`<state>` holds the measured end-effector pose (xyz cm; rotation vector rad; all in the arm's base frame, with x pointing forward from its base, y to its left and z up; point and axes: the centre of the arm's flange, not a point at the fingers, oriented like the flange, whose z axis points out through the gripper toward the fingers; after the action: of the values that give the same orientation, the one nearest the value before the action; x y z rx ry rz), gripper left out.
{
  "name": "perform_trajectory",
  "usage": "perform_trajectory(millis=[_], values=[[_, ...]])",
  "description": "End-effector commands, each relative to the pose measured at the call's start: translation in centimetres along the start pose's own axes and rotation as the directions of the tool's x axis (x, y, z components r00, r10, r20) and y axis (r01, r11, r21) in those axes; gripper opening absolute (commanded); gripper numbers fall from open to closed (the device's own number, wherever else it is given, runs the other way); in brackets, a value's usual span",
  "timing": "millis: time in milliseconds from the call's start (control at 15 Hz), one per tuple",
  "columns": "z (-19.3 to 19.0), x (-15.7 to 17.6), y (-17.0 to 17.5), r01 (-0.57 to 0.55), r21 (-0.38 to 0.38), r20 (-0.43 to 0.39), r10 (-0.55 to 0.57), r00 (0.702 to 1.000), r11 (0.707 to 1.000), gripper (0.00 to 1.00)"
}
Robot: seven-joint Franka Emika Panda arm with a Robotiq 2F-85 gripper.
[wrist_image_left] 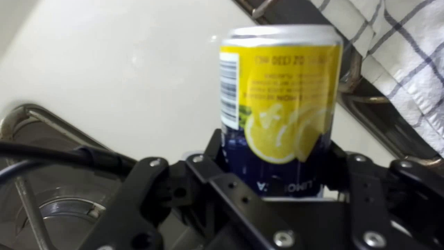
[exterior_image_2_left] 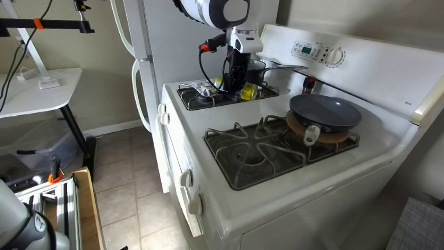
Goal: Pick up the yellow can from the stove top and place it on the tea towel
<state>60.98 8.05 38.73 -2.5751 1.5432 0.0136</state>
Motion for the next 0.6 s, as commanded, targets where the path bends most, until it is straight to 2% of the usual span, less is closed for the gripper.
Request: perform_trajectory(millis=[0, 267, 533], values=[[-0.4, -2.3, -1.2, -0.128, 0.011, 0.001, 0.128, 0.992, 0.992, 0.35], [-0.6, -6.7, -1.9, -0.181, 0.043, 0.021, 0.180, 0.983, 0.983, 0.35], [-1.3, -10.9, -3.4, -0.319, 0.089, 0.030, 0.318, 0.948, 0.943, 0.35]])
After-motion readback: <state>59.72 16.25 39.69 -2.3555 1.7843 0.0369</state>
